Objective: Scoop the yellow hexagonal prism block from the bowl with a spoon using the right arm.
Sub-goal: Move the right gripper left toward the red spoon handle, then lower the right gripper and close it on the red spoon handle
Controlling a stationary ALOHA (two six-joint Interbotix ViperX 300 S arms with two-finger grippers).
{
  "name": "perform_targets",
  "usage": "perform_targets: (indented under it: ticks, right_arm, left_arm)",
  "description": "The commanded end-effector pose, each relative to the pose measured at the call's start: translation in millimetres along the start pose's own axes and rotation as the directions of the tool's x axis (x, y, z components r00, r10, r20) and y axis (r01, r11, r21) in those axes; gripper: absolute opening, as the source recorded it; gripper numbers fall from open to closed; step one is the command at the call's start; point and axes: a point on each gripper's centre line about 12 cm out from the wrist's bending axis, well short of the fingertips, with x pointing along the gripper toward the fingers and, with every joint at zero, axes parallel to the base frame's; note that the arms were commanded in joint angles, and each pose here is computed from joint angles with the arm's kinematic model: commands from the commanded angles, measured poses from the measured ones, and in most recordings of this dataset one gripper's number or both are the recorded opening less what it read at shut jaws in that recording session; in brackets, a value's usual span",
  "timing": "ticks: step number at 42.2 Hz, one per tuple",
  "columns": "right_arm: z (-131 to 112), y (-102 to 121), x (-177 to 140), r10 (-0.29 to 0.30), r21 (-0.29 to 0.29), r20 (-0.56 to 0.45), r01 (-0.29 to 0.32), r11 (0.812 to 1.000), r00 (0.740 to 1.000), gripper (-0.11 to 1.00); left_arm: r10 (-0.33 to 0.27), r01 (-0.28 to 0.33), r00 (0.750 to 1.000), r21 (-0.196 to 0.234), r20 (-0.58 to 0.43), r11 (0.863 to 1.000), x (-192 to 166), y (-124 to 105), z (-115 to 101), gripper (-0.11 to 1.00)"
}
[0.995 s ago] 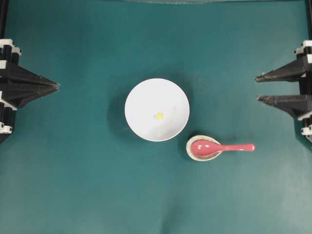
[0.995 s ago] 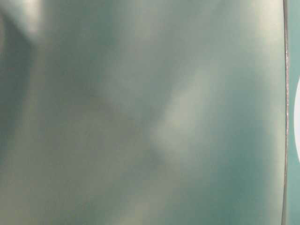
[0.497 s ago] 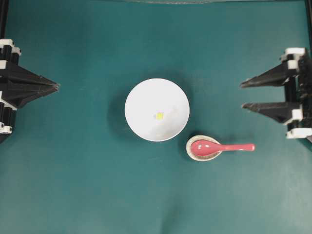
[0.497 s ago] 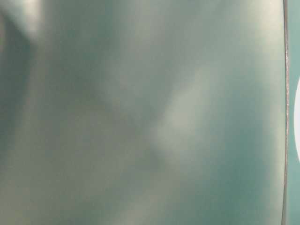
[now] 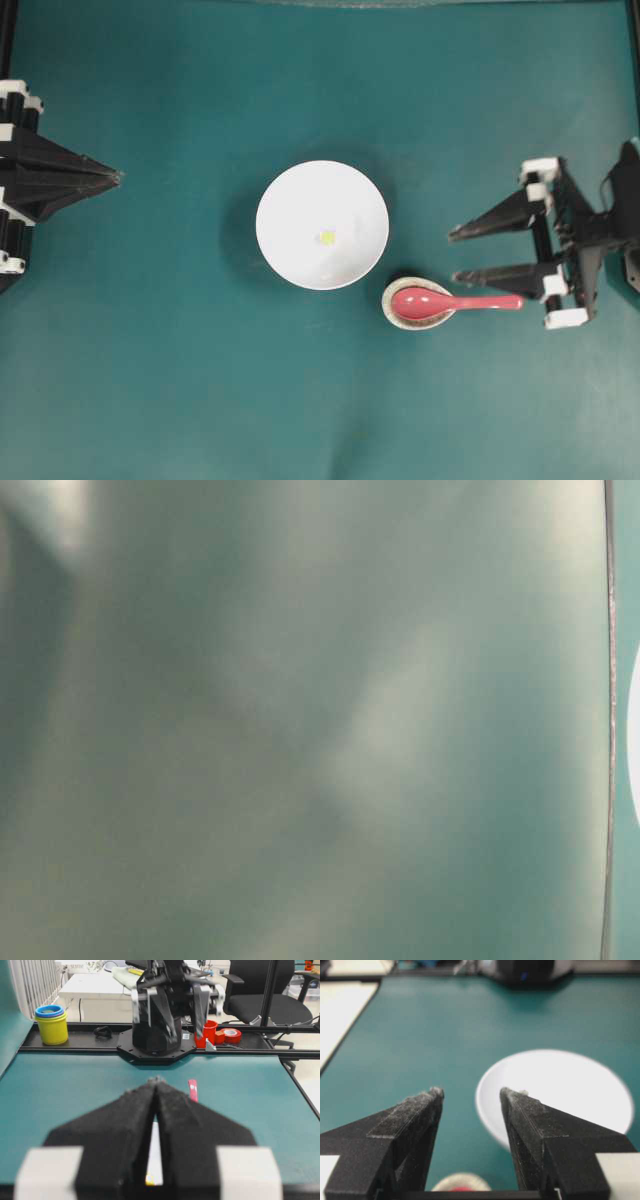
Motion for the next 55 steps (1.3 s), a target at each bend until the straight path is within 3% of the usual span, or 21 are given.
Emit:
perform_targets:
  ticks: [1,17,35,55]
  right_arm:
    - [-6,3,4,-0.002,0.022,0.012,0.002,1.0,1.0,0.55]
    - [-56,20,1,-0.011,0.066,-0.015,0.012,0.998,1.0,0.55]
    - [-104,29,-2,-0.05,0.033,-0.084,0.053,0.998,0.995,0.55]
    - [-119,25,-11,-0.057,0.041,-0.148,0.063,0.997,0.987,0.47]
  left_arm:
    - [0.001,-0.001,1.0,0.003,0.009,1.0,3,0,5,0.0]
    - [0.001,-0.001,1.0,0.003,0.009,1.0,3,0,5,0.0]
    - [0.001,-0.001,1.0,0.012,0.008,1.0,3,0,4,0.0]
    - [0.001,-0.001,1.0,0.009,0.006,1.0,3,0,4,0.0]
